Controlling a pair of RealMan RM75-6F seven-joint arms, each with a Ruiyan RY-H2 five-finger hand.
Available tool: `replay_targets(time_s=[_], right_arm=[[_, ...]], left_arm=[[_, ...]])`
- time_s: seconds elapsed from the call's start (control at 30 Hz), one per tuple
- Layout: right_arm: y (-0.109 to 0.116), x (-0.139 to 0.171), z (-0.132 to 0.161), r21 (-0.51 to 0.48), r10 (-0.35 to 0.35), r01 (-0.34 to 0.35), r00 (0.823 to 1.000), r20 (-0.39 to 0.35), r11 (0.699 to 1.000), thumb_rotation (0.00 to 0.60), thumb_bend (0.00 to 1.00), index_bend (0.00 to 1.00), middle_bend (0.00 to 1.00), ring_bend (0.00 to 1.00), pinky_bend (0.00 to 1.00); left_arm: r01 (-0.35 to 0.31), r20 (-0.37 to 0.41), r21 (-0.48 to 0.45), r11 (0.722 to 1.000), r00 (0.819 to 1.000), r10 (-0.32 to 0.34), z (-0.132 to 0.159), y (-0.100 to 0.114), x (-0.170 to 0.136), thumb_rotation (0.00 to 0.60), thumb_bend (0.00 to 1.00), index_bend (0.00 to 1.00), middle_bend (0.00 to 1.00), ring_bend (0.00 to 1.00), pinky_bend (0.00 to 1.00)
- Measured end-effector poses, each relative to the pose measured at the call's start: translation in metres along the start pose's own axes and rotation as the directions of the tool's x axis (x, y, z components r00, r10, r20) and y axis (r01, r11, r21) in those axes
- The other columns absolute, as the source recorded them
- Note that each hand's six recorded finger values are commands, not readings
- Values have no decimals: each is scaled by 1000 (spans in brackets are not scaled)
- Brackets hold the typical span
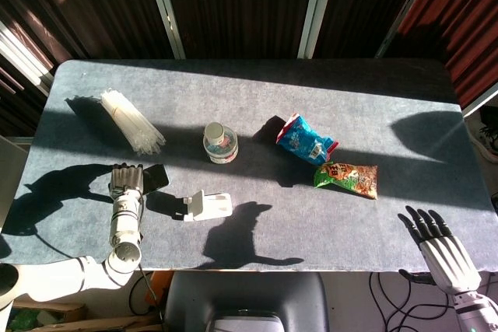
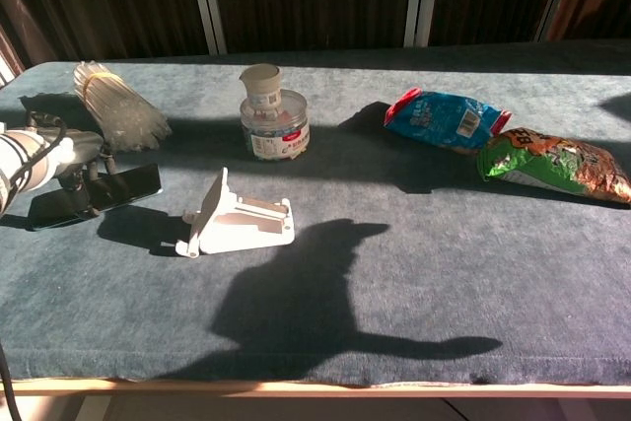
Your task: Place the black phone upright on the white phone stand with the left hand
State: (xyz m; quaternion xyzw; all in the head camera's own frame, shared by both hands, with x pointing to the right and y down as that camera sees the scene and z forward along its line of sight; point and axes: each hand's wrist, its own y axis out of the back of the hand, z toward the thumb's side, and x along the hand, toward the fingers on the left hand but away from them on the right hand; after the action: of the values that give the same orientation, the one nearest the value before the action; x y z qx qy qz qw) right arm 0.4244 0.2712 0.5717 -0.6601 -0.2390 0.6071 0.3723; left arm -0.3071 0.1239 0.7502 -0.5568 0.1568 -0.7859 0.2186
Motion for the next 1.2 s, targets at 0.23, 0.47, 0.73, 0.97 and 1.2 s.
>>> replay_targets(time_s=[0.23, 0.47, 0.73, 0.97, 1.2], right_arm=[[0, 0, 0, 3, 1, -1, 1000, -1, 1000, 600, 110, 0, 0, 0, 0], [0, 0, 0, 0, -2, 2, 1000, 0, 1000, 600, 109, 0, 0, 0, 0], [0, -1, 0, 1, 0, 0, 1000, 1, 1000, 600, 109, 0, 0, 0, 0], [-1, -1, 0, 2, 1, -1, 1000, 2, 1000, 600, 110, 0, 0, 0, 0], [0, 1, 0, -2, -4, 4, 1000, 2, 1000, 600, 110, 0, 0, 0, 0]], left_arm=[[17, -8, -8, 1000, 1000, -17, -1, 0, 5, 600, 278, 279, 363, 174, 151], [67, 31, -118, 991, 998, -63, 6, -3, 12, 600, 284, 526, 673, 376, 169], [118, 52, -222, 968, 993, -109, 2, -6, 21, 600, 311, 686, 819, 476, 170], [169, 110, -253, 953, 983, -145, 5, -10, 19, 600, 543, 839, 965, 588, 161], [143, 197, -291, 946, 977, -87, 3, -5, 11, 600, 559, 852, 994, 641, 194]])
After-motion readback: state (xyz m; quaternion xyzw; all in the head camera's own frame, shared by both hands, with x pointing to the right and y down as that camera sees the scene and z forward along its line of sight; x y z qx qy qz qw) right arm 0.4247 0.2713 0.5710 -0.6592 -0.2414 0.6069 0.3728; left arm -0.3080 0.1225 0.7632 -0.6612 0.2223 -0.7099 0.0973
